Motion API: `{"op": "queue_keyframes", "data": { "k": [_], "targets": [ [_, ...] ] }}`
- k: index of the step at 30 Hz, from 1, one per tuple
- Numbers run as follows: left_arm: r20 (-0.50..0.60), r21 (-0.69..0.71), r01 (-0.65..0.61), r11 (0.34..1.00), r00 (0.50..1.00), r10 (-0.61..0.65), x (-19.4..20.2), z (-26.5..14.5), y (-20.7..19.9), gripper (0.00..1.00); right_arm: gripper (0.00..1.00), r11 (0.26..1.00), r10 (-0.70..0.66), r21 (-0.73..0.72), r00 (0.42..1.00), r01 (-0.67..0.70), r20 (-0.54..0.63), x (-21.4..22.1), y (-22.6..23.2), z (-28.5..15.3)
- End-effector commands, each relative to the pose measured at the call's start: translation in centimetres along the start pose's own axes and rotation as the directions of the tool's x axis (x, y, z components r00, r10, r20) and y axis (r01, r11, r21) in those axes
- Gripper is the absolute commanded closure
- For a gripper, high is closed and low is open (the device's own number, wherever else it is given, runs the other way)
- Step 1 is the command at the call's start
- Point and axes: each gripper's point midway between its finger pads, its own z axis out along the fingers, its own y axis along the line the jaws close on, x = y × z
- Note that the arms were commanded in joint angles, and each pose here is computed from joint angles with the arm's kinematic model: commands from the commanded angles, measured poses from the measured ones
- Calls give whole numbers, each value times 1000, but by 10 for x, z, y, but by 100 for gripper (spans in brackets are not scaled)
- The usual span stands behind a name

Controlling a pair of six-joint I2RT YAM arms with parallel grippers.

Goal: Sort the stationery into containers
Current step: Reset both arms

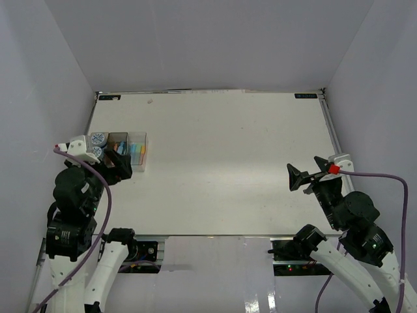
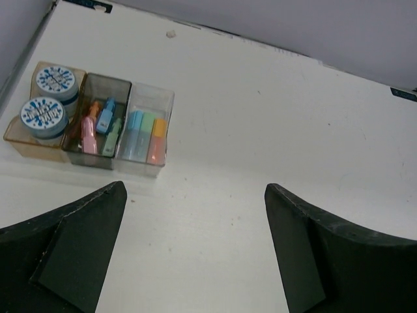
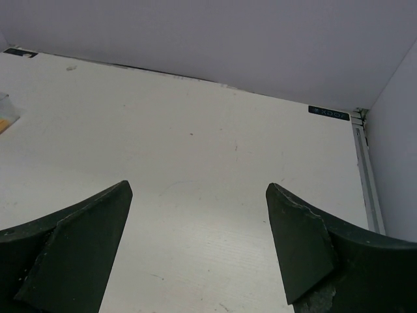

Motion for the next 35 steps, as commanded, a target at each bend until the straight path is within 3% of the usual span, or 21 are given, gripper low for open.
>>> {"op": "queue_keyframes", "data": {
  "k": [1,8,17,35],
  "targets": [
    [9,-76,67,995,998,-66,14,-25,17,2,10,995,8,101,998,-14,56,-17,-23,-11],
    [179,-10,84,996,981,-81,9,-71,26,2,10,990,18,136,998,-26,61,-13,-30,-14],
    [192,-5,90,996,978,-87,8,-83,29,2,10,992,26,124,999,-31,47,-4,-26,-12],
    [128,19,64,998,990,-66,14,-66,19,2,10,993,4,117,998,-11,61,-6,-25,-9]
  ]
}}
